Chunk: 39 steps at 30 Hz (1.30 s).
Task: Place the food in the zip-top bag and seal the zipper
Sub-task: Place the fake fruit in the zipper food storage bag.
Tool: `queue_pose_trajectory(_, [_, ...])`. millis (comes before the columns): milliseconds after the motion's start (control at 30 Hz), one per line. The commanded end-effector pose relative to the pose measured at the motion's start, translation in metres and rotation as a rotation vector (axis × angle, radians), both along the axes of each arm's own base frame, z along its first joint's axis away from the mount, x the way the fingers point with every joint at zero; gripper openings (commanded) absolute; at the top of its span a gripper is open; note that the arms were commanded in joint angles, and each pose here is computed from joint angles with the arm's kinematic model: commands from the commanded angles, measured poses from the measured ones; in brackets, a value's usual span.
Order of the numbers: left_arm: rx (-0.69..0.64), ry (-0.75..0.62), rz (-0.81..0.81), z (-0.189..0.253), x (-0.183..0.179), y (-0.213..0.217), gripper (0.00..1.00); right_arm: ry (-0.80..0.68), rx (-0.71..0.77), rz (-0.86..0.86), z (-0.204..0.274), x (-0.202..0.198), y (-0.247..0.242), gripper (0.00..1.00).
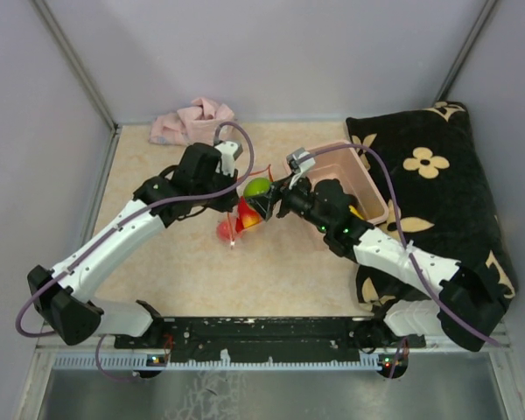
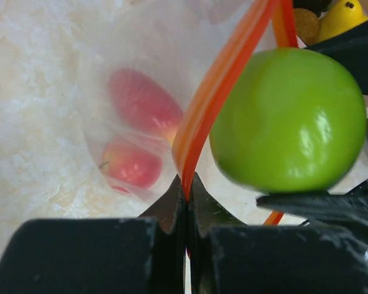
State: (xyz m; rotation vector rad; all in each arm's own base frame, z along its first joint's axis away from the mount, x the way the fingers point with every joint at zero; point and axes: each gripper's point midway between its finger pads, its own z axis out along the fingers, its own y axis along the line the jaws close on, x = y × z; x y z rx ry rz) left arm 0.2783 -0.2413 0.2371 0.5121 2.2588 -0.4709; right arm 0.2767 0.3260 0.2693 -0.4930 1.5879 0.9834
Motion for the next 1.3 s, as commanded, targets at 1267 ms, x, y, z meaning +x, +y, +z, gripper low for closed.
queue_pose_trajectory(1267, [-0.108, -0.014, -0.04, 0.01, -0.001, 0.001, 0.0, 0.159, -0.204, -0.243, -0.006, 0.02, -0.037, 0.72])
